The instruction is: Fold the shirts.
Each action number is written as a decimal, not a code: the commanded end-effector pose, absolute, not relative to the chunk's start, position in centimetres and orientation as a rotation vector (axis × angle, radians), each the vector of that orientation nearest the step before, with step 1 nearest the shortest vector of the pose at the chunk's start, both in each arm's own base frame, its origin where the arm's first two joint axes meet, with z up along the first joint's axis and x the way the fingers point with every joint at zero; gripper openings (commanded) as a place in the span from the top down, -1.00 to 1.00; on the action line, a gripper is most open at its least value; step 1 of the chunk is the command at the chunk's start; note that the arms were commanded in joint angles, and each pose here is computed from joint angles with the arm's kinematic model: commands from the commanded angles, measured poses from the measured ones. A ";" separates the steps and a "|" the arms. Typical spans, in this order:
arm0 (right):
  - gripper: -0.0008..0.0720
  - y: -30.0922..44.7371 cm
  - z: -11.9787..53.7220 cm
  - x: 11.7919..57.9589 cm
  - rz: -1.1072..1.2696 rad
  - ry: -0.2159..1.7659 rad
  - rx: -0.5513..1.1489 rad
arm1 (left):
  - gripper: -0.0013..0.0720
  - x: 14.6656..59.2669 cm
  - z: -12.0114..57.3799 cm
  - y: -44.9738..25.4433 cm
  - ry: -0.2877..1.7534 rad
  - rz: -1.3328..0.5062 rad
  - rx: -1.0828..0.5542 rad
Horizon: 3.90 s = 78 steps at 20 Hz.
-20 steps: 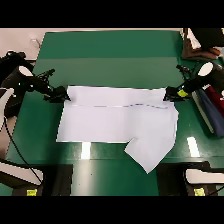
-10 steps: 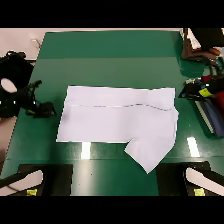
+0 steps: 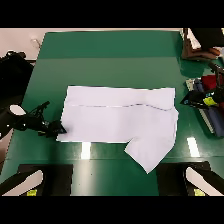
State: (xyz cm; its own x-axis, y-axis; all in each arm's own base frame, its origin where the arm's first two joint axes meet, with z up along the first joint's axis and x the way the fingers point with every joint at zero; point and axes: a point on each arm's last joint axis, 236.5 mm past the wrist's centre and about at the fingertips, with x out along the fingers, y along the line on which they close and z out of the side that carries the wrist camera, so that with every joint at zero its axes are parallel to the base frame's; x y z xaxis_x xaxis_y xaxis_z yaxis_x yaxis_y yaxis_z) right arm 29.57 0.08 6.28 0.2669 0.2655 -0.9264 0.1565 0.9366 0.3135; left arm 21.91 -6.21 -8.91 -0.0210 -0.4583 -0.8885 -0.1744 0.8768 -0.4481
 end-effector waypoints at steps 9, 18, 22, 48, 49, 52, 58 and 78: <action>-0.56 0.3 -5.4 16.3 -0.019 1.771 0.604 | 0.90 22.7 -4.7 -6.4 1.463 -0.290 -0.440; -0.08 7.7 -10.1 12.5 0.128 1.862 0.626 | 0.90 22.5 -4.6 -6.6 1.470 -0.295 -0.451; 0.93 8.0 -9.1 13.7 0.174 1.783 0.526 | 0.90 21.0 -4.0 -7.0 1.523 -0.329 -0.439; 0.31 6.4 1.3 44.6 0.250 1.396 0.331 | -0.27 41.7 -2.7 -4.5 1.234 -0.259 -0.577; 0.24 6.7 2.5 45.2 0.301 1.358 0.357 | -0.58 41.8 -2.2 -4.4 1.231 -0.259 -0.573; -0.09 4.2 4.4 44.2 0.346 1.331 0.377 | -0.45 41.4 0.1 -3.0 1.253 -0.263 -0.511; -0.67 -4.1 -1.1 37.6 0.205 1.444 0.612 | 0.89 41.3 4.1 -6.2 1.173 -0.344 -0.434; 0.94 6.3 6.7 41.1 0.551 1.185 0.622 | 0.90 42.7 -1.9 -33.8 1.218 -0.689 -0.248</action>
State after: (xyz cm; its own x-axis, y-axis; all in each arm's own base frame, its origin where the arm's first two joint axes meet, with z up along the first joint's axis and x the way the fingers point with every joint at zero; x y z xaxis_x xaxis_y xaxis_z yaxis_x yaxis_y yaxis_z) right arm 40.54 4.82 0.33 0.2211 0.6922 -0.6870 0.0174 0.7015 0.7125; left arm 41.94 -30.93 -0.32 0.1989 -0.5974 -0.7769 0.3335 0.7867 -0.5195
